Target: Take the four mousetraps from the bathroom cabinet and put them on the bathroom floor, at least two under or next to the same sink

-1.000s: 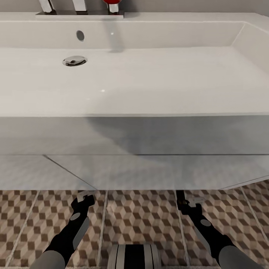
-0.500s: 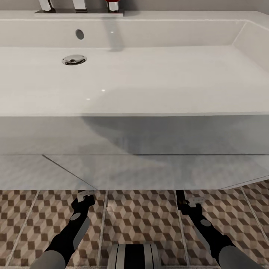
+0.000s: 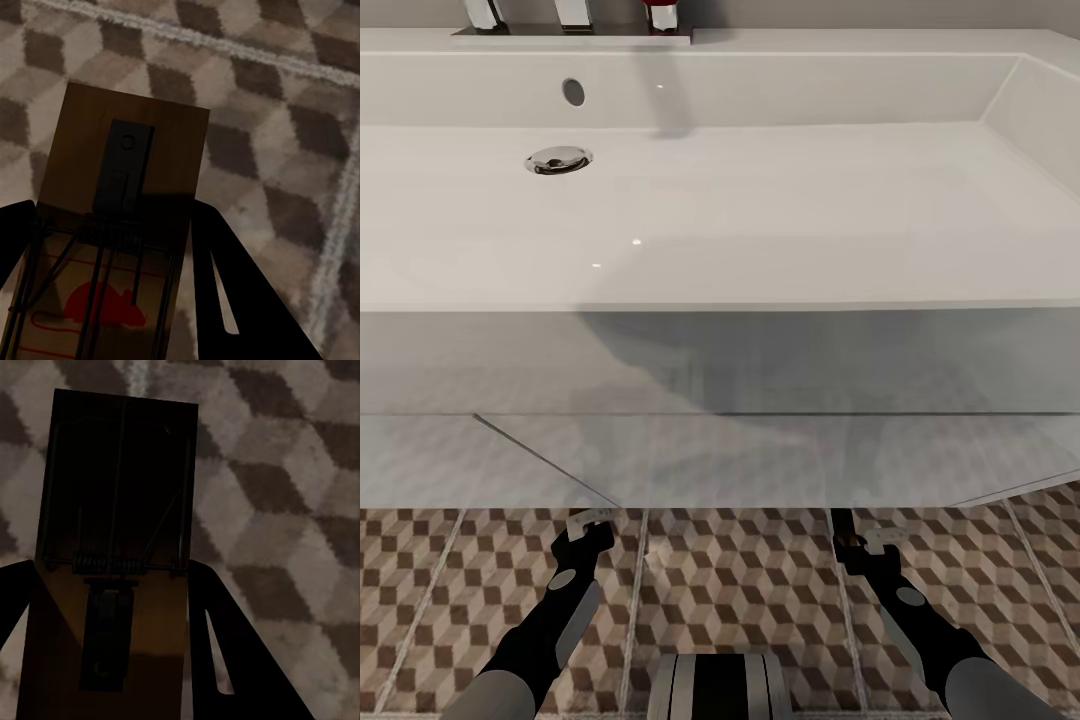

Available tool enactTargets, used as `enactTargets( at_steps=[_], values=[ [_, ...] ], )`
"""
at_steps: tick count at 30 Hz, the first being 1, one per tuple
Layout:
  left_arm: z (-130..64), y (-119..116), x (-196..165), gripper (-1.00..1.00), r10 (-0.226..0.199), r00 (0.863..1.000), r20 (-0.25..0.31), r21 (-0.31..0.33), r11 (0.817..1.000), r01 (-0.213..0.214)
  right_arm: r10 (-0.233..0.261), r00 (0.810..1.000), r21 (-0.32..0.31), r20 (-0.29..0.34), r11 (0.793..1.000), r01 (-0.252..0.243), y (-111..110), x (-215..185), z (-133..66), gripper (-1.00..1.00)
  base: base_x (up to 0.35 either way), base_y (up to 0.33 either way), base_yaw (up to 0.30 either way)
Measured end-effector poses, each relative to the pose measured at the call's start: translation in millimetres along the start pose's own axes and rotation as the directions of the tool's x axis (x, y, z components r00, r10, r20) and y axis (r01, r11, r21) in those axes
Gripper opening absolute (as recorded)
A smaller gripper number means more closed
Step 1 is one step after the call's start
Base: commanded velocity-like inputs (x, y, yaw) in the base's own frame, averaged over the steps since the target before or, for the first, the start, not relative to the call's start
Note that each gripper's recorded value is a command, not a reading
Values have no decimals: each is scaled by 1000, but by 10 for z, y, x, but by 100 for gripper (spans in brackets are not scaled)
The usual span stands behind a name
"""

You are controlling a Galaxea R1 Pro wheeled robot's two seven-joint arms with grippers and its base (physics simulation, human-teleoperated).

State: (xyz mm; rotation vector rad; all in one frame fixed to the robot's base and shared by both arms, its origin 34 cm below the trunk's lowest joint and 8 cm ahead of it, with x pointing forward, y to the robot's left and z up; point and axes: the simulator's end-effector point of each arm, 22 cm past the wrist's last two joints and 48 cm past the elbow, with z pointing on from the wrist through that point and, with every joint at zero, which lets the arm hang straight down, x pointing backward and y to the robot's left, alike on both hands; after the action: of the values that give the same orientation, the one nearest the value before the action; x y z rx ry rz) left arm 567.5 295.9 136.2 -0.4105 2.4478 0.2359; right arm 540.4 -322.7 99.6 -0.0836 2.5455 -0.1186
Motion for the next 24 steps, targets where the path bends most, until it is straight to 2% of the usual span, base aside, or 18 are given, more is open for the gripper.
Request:
enactTargets(
  at_steps=[24],
  values=[
    [41,8,155,-100,4,1000,-26,-5,1000,-4,-4,1000,-3,-25,1000,4,17,147,41,-100,0,0,0]
  ],
)
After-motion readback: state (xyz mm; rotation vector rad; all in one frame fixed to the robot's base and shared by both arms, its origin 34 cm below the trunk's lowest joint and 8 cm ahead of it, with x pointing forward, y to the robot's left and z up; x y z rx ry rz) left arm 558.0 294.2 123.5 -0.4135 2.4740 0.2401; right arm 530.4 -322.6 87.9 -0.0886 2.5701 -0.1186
